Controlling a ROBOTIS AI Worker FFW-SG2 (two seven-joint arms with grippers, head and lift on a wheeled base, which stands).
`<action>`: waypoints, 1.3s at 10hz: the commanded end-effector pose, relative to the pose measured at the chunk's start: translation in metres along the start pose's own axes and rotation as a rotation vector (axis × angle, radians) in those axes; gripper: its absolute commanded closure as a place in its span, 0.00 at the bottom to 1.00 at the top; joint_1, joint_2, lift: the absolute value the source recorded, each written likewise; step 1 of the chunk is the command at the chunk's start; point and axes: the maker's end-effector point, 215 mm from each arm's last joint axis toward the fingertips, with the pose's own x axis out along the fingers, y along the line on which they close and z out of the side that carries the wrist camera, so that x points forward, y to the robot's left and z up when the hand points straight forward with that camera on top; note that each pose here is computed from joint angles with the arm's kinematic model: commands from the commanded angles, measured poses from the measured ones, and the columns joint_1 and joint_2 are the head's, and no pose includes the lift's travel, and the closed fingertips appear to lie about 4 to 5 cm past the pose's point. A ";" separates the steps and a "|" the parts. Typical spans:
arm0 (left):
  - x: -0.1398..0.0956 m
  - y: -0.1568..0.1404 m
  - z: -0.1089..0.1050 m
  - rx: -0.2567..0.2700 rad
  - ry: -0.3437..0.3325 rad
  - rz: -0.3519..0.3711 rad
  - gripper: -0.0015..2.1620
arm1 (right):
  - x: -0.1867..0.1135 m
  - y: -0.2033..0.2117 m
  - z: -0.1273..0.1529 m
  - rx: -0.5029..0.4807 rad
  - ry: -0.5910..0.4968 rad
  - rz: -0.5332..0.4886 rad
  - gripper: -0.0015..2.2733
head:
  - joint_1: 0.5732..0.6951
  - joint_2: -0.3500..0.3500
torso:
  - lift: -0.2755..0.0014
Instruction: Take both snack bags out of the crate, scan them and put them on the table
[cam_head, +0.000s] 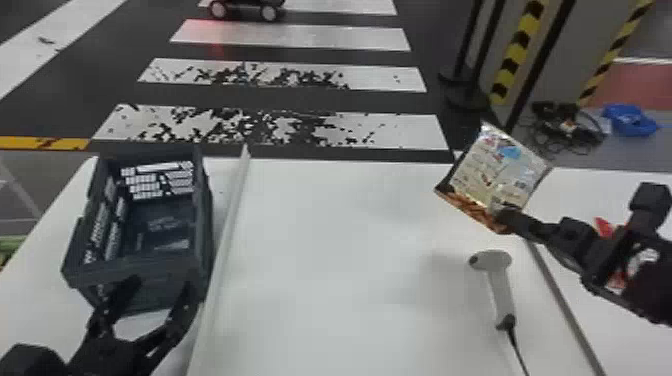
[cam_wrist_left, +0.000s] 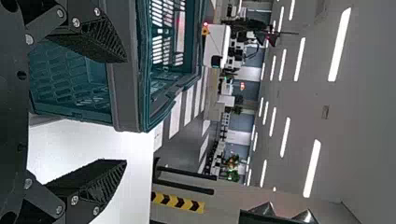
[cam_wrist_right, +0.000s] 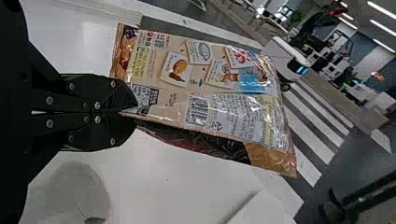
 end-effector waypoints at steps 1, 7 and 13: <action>-0.001 0.001 -0.001 -0.001 0.002 0.003 0.12 | -0.009 -0.025 0.034 0.002 -0.110 -0.058 0.99 | 1.00 0.38 | 0.66; 0.003 0.001 -0.003 -0.002 0.004 0.001 0.12 | -0.065 -0.151 0.114 -0.053 -0.434 -0.480 0.99 | 1.00 0.11 | 0.66; 0.002 0.001 -0.002 0.001 0.006 -0.001 0.12 | -0.106 -0.226 0.127 -0.063 -0.547 -0.748 0.86 | 1.00 0.00 | 0.66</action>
